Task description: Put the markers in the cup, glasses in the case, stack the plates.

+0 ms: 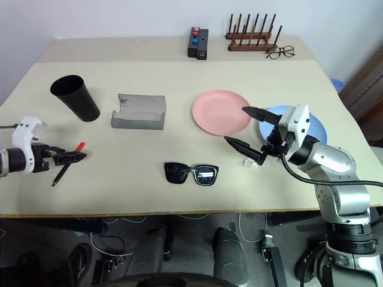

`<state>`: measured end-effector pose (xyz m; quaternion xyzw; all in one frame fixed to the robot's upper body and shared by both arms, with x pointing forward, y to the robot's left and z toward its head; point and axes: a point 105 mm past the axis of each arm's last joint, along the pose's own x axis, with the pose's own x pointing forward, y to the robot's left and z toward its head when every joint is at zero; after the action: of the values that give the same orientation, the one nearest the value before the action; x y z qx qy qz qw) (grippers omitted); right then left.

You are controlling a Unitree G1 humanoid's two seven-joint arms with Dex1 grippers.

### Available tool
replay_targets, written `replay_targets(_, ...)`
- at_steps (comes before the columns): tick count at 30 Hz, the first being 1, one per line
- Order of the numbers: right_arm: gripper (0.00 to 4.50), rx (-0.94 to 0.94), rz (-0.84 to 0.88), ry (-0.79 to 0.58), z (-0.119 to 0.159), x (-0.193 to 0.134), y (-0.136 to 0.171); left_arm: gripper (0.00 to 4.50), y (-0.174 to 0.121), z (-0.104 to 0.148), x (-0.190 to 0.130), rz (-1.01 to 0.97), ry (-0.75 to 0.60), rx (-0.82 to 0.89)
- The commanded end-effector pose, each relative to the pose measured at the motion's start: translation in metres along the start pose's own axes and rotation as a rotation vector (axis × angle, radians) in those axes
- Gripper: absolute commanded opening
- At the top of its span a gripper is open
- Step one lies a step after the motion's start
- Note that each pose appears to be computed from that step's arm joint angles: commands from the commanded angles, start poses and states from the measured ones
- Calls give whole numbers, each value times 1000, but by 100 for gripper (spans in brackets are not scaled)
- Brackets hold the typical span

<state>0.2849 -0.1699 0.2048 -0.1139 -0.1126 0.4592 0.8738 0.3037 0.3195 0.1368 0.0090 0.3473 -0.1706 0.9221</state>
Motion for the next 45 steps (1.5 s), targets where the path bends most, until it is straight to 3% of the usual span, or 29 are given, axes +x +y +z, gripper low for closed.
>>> replay_targets(1,450,-42,-3,-35,13,0,1,445,11,19,0,87,-26,-6)
replay_targets(9,450,-44,-9,-31,12,0,0,445,13,27,11,82,93,36)
replay_targets(17,450,-47,-17,-24,12,-3,1,445,9,12,11,32,208,62)
replay_targets(20,450,-48,-18,-25,12,-3,1,361,13,11,15,53,203,64)
replay_targets(27,450,-49,-19,-25,12,-1,-1,10,5,10,26,8,214,44)
replay_targets(31,450,-50,-18,-27,13,0,-1,4,8,16,25,23,191,77)
replay_targets(34,450,-53,-18,-27,14,-1,-2,4,0,37,13,-46,92,123)
replay_targets(37,450,-53,-14,-25,15,-2,-2,4,-15,77,-7,-145,-133,200)
replay_targets(45,450,-28,37,-51,18,2,1,4,-32,151,-48,-173,-663,337)
